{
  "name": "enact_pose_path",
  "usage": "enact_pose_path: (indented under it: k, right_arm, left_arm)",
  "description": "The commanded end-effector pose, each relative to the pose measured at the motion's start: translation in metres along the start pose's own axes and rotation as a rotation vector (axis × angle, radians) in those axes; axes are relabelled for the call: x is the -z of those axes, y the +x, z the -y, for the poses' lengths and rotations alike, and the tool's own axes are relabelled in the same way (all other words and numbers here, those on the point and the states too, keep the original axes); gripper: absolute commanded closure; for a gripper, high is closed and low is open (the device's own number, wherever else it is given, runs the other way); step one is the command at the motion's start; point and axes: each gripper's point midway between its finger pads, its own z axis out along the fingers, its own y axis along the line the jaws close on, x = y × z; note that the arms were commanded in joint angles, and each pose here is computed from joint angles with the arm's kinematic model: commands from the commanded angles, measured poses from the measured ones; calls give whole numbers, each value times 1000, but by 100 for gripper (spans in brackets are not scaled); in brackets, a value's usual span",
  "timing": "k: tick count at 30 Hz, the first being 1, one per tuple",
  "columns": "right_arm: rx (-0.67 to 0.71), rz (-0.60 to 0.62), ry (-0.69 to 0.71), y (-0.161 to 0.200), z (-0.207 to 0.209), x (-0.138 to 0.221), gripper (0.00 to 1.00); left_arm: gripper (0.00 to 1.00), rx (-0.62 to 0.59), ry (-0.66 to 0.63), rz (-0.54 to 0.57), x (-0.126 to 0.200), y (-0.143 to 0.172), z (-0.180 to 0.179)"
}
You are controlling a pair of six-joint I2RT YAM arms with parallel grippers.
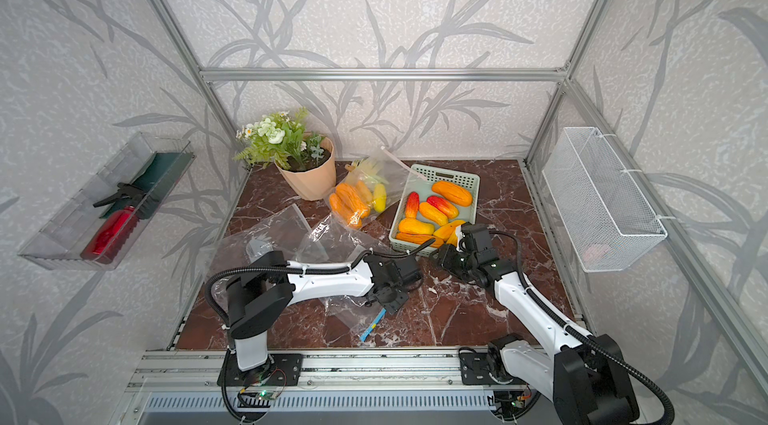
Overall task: Place the mango in a zip-top bag and seal the zipper
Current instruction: Pick up the zipper food storage bag at the center of the board.
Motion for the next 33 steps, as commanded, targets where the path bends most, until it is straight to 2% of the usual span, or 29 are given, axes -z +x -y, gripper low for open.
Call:
enact_pose_path:
  k: [1, 2, 9, 17, 22, 27, 33]
  right_arm:
    - [22, 5, -24, 0, -4, -3, 51]
    - [28, 2, -26, 0, -5, -3, 51]
    - [104, -38, -32, 18, -14, -5, 54]
    - [169, -34, -118, 27, -38, -9, 57]
    - [224, -61, -218, 35, -70, -20, 50]
    - [241, -120, -285, 38, -100, -33, 46]
    - [225, -157, -332, 45, -126, -50, 43]
  left_arm:
    - [94, 21, 31, 11, 4, 1, -12]
    - [100, 26, 39, 14, 5, 0, -14]
    - [100, 44, 146, 76, 20, -9, -20]
    - [100, 149, 215, 172, 53, -28, -44]
    - [100, 238, 266, 256, 97, -39, -65]
    - [100, 325, 207, 332, 136, -40, -92]
    - [100, 385, 189, 383, 155, -38, -110]
